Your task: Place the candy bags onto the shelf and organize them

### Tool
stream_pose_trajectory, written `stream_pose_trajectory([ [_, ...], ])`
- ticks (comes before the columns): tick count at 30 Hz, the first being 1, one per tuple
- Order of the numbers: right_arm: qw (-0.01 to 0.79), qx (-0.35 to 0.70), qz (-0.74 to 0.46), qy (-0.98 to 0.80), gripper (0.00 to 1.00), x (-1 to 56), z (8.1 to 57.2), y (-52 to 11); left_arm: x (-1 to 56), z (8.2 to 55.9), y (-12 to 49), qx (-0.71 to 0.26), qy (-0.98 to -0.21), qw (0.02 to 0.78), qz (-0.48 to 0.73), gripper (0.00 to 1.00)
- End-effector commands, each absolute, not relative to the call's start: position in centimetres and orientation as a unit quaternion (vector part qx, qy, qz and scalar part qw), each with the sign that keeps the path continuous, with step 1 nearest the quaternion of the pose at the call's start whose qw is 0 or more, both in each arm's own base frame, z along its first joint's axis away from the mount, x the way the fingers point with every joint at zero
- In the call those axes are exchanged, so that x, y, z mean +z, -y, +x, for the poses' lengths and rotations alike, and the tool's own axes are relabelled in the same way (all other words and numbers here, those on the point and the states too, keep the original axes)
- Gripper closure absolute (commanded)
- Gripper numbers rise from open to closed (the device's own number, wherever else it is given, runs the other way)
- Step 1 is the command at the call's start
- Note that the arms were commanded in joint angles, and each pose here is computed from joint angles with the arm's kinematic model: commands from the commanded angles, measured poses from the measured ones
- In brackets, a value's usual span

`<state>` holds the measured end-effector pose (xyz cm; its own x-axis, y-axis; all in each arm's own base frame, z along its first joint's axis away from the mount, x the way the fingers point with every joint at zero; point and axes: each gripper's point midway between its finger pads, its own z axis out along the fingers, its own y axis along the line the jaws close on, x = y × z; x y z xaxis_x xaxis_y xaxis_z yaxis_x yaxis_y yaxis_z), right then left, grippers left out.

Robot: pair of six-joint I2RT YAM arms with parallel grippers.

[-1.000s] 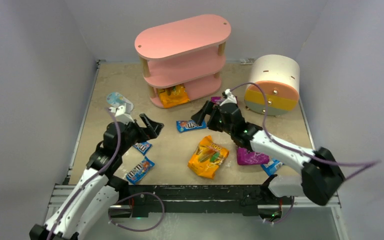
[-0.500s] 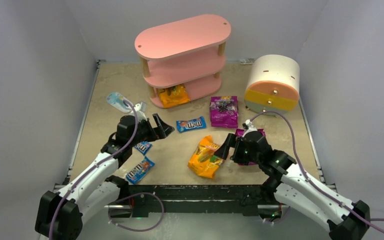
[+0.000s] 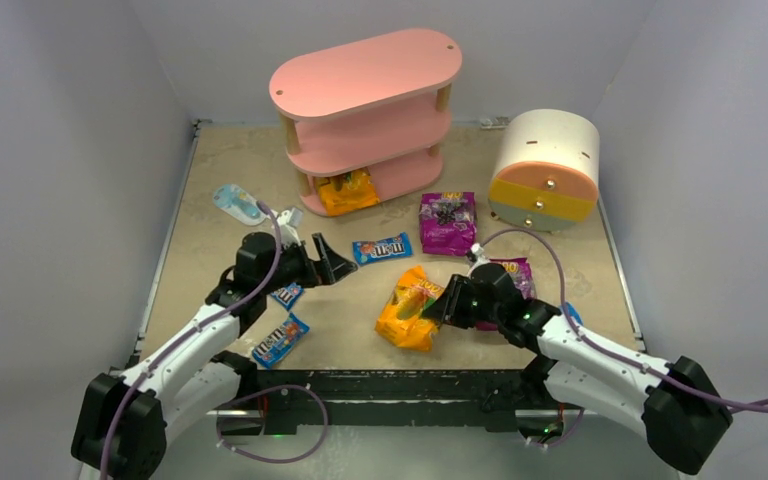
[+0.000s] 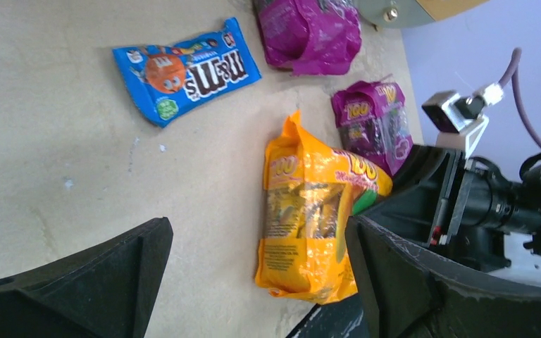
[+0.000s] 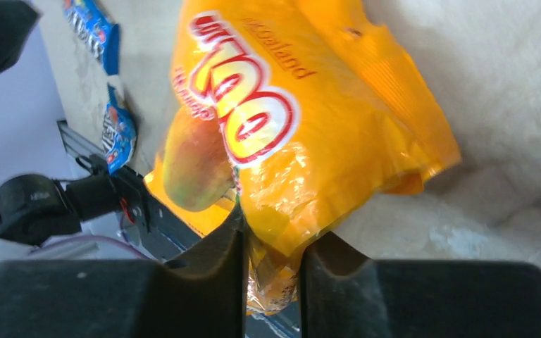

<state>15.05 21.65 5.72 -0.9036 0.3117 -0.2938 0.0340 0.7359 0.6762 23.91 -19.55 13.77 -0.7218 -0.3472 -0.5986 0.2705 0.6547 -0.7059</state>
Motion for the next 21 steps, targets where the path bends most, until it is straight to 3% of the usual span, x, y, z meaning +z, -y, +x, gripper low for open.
stream_pose_trajectory([
  [1,0.284,0.378,0.007,-0.881,0.80,9.6,17.5,-23.0,15.7,22.7,22.2,-0.493,-0.791,0.358,0.052,0.01],
  [9,0.367,0.484,-0.225,-0.762,1.00,17.6,15.8,-26.7,17.6,18.5,25.4,-0.632,-0.715,0.264,0.138,0.00],
  [21,0.410,0.562,-0.385,-0.607,1.00,26.4,12.5,-28.7,20.9,16.5,25.7,-0.659,-0.665,0.294,0.190,0.00],
])
